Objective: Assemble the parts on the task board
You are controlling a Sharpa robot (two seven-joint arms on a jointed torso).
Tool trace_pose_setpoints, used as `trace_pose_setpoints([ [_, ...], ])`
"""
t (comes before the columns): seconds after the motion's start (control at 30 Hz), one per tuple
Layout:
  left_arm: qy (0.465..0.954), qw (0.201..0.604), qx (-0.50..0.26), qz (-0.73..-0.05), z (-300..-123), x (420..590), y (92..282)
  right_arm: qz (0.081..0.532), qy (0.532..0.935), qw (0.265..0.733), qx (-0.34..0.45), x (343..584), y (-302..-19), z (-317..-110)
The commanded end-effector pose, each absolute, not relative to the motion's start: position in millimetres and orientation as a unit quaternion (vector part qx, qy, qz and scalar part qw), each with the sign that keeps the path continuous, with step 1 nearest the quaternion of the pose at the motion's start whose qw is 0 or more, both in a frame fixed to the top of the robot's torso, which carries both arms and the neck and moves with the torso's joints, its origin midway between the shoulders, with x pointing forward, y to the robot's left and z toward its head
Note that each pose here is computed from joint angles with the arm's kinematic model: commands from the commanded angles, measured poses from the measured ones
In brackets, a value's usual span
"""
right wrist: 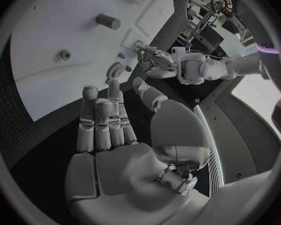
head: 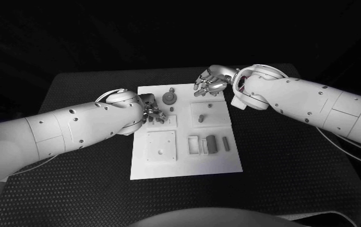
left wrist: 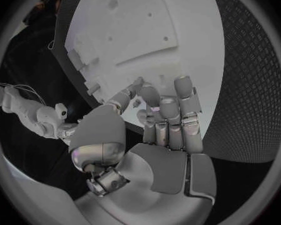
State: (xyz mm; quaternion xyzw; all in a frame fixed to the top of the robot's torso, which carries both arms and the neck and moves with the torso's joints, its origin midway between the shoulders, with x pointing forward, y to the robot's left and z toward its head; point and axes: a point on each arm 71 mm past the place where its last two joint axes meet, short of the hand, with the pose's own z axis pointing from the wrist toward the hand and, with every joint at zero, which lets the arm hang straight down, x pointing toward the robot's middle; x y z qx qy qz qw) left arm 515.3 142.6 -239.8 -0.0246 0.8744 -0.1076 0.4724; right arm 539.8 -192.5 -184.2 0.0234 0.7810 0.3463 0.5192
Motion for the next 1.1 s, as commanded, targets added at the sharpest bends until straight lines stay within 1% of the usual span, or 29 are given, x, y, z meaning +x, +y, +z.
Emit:
trace_pose_setpoints([
  [0.03,0.876,0.469,-0.023,-0.111,-240.0,515.1,141.6,0.35,0.783,0.514,0.019,538.9,-191.0,-185.0],
  [0.27,0.879,0.462,-0.03,-0.118,-240.7,514.2,139.9,0.35,0.783,0.514,0.019,538.8,-191.3,-184.9],
  [0.53,0.877,0.463,-0.034,-0.122,-240.4,514.4,138.0,0.35,0.783,0.514,0.019,538.6,-191.4,-184.9],
  [1.1,0.878,0.462,-0.043,-0.117,-241.0,515.2,146.1,0.349,0.783,0.514,0.02,538.9,-192.5,-184.9],
])
